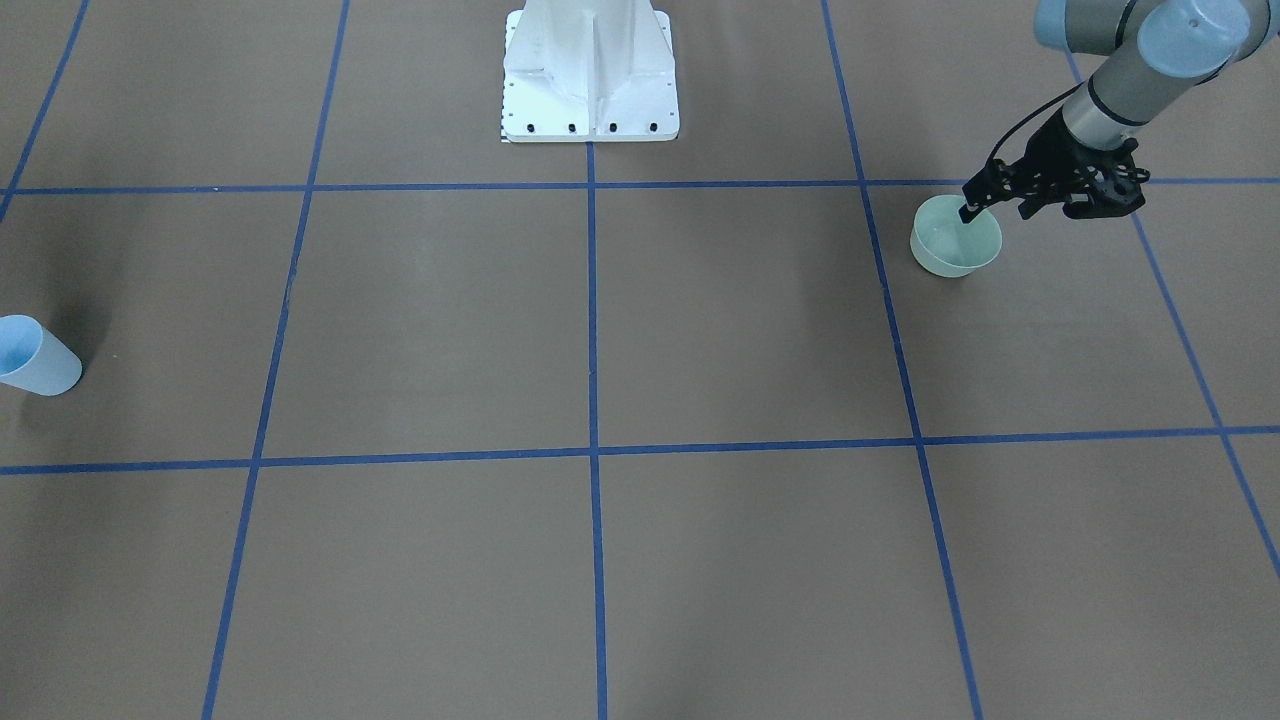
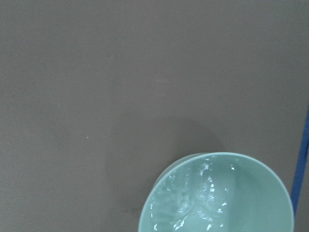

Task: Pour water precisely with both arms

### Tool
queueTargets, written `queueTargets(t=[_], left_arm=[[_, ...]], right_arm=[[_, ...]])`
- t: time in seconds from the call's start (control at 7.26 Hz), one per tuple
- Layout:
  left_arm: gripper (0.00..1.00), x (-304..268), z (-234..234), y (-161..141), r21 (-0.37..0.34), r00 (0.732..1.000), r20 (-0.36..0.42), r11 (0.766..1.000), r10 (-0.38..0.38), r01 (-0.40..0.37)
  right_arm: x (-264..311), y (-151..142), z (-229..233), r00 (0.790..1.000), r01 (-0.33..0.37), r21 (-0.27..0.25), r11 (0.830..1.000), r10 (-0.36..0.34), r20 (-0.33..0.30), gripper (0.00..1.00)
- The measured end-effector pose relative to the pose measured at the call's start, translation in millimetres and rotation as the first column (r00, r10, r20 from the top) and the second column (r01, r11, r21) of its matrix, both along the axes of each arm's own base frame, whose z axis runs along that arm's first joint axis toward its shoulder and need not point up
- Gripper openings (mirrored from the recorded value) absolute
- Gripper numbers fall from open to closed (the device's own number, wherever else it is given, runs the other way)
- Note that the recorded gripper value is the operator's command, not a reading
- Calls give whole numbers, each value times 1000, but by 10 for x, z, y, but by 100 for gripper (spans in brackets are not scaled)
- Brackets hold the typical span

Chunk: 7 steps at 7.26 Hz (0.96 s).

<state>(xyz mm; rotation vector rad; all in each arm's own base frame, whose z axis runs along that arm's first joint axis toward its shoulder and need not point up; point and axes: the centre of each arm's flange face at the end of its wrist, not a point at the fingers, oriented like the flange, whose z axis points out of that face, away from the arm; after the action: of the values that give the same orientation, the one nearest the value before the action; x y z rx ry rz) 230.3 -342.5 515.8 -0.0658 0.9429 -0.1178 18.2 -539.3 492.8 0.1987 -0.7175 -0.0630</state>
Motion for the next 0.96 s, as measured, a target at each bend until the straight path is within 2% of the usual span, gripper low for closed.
queueTargets(t=[0.14, 0.28, 0.41, 0.55, 0.69, 0.83, 0.96], left_arm=[[100, -151, -164, -58, 20, 1000, 7, 1000, -1, 1], [100, -396, -342, -164, 64, 999, 49, 998, 14, -17], [100, -795, -510, -366, 137, 993, 112, 989, 34, -49], [100, -1316, -526, -629, 215, 981, 186, 971, 61, -101], [100, -1830, -327, -837, 244, 968, 237, 960, 76, -135], [100, -2250, -42, -969, 228, 968, 241, 965, 73, -130], [100, -2472, 231, -1020, 183, 976, 207, 978, 65, -104]], right_arm=[[2, 19, 29, 1000, 0, -5, 1000, 0, -1, 100], [5, 49, 75, 1000, -1, -13, 1000, 0, -4, 100], [8, 64, 104, 1000, -1, -17, 1000, 1, -7, 100], [12, 75, 120, 1000, -1, -18, 1000, 1, -11, 100], [15, 83, 140, 1000, -2, -22, 1000, 2, -13, 100], [18, 93, 195, 1000, -4, -35, 999, 3, -13, 100], [29, 136, 285, 1000, -5, -56, 998, 5, -6, 100]])
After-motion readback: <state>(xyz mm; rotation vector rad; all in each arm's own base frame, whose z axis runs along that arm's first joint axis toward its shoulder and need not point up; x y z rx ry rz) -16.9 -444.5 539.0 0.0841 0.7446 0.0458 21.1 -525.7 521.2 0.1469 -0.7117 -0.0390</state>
